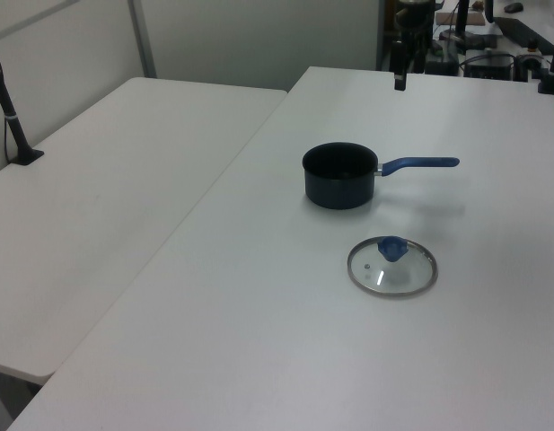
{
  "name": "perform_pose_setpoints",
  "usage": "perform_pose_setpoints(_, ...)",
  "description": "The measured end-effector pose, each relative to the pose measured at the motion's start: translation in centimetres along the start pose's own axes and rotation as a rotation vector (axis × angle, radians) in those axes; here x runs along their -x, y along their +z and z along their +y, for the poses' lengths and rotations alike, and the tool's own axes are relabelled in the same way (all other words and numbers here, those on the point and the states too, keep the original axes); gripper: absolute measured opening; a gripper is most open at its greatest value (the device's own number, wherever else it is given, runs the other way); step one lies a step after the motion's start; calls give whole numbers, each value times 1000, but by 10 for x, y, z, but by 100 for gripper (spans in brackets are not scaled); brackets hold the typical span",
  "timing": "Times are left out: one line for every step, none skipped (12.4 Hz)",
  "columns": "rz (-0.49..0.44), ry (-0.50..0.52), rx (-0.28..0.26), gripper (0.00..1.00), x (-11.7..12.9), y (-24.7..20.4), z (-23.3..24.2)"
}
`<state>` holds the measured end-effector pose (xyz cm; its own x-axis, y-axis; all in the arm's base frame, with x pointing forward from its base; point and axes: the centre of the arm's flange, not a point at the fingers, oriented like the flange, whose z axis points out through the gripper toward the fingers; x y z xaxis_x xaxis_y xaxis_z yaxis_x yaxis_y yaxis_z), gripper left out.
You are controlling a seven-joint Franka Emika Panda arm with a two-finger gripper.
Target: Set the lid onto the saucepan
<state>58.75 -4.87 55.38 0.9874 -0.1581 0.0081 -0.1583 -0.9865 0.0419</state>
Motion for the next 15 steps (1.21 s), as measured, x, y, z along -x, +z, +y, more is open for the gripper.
perform_pose_setpoints(0,0,0,100,0,0,0)
perform_pose_setpoints(0,0,0,100,0,0,0)
perform_pose_setpoints(0,0,0,100,0,0,0)
perform_pose_setpoints(0,0,0,100,0,0,0)
perform_pose_setpoints(0,0,0,100,0,0,0)
perform_pose_setpoints(0,0,0,100,0,0,0)
perform_pose_setpoints(0,0,0,100,0,0,0)
perform_pose_setpoints(0,0,0,100,0,0,0)
perform_pose_setpoints(0,0,0,100,0,0,0)
perform_pose_setpoints(0,-1,0,100,0,0,0)
perform_pose_setpoints(-1,-2,0,100,0,1,-1)
perform_pose_setpoints(-3,-3,0,100,0,2,-1)
perform_pose_setpoints(-4,-3,1,100,-1,2,-1)
perform_pose_setpoints(-5,-3,1,100,-1,3,-1)
perform_pose_setpoints(-6,-3,1,100,-1,3,-1)
